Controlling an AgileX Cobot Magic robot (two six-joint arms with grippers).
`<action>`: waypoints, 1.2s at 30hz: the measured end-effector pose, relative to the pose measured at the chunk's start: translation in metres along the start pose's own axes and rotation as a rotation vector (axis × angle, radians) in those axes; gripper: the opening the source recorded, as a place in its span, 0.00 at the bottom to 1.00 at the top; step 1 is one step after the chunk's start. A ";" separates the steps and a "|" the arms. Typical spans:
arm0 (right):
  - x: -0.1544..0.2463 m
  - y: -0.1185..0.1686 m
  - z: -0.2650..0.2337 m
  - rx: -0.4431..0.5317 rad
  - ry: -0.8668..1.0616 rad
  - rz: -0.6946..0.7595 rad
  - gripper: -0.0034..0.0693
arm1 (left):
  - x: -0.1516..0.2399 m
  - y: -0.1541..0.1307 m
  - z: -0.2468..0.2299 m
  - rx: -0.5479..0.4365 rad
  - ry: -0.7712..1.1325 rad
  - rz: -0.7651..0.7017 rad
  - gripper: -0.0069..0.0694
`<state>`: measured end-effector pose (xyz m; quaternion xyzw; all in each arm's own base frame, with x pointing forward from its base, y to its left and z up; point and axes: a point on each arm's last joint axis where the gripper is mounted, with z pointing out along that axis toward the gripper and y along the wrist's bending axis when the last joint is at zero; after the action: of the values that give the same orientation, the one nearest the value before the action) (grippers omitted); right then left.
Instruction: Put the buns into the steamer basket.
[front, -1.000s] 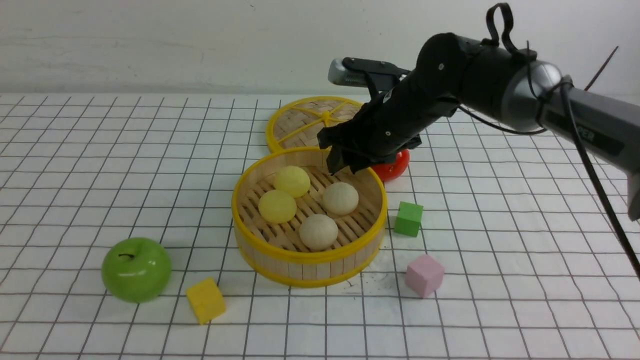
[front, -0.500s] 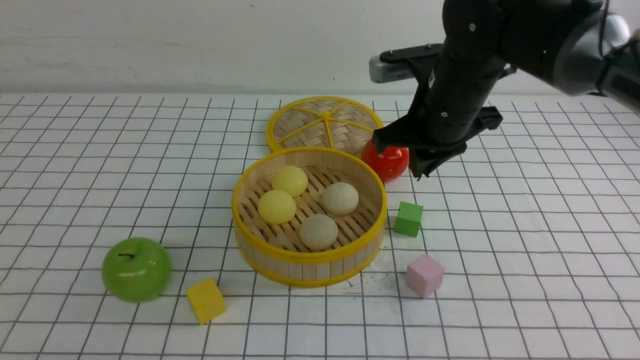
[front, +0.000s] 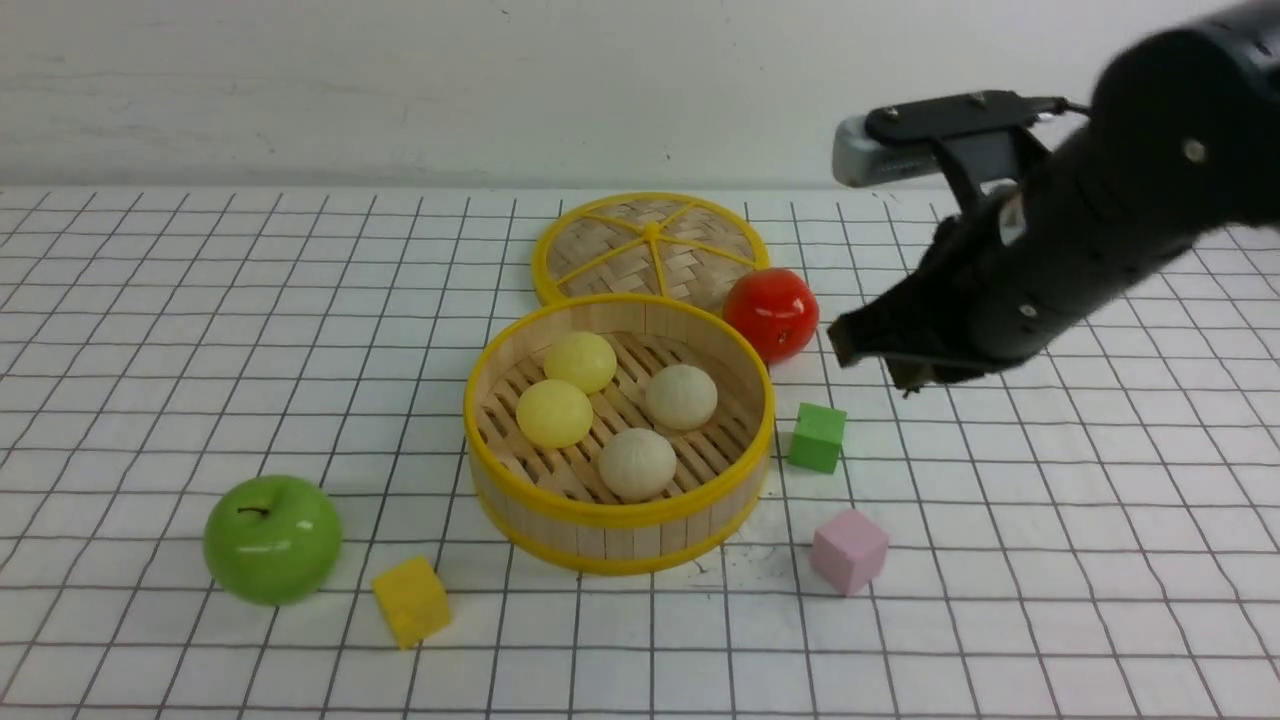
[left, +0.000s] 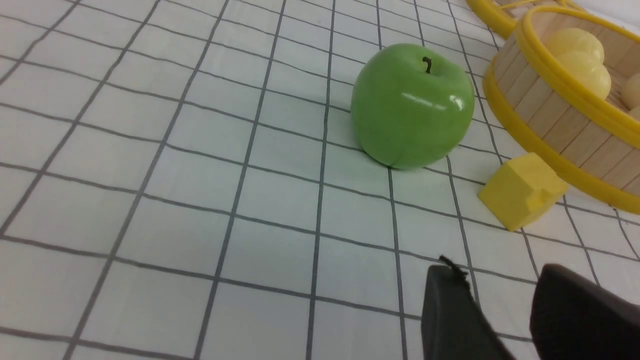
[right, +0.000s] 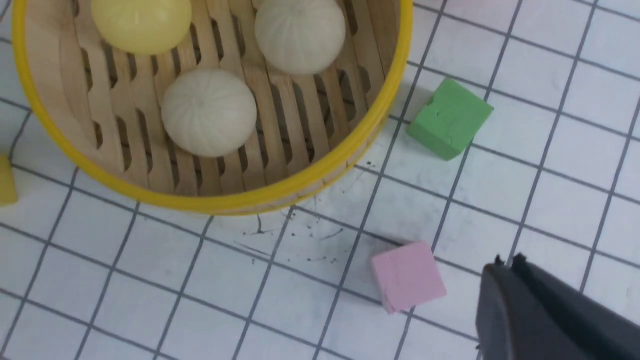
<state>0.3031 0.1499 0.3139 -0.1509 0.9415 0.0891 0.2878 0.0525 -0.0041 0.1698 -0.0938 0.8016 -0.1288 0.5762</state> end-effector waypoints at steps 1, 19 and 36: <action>0.011 -0.001 -0.010 -0.014 -0.044 0.015 0.02 | 0.000 0.000 0.000 0.000 0.000 0.000 0.40; 0.135 -0.019 -0.117 -0.079 -0.439 0.041 0.03 | 0.000 0.000 0.000 0.000 0.000 0.000 0.40; 0.159 -0.022 -0.132 -0.068 -0.358 0.041 0.04 | 0.000 0.000 0.000 0.000 0.000 0.000 0.40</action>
<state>0.1171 0.0589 0.3294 -0.1231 0.8746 0.1524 0.4435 0.0525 -0.0041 0.1698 -0.0938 0.8016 -0.1288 0.5762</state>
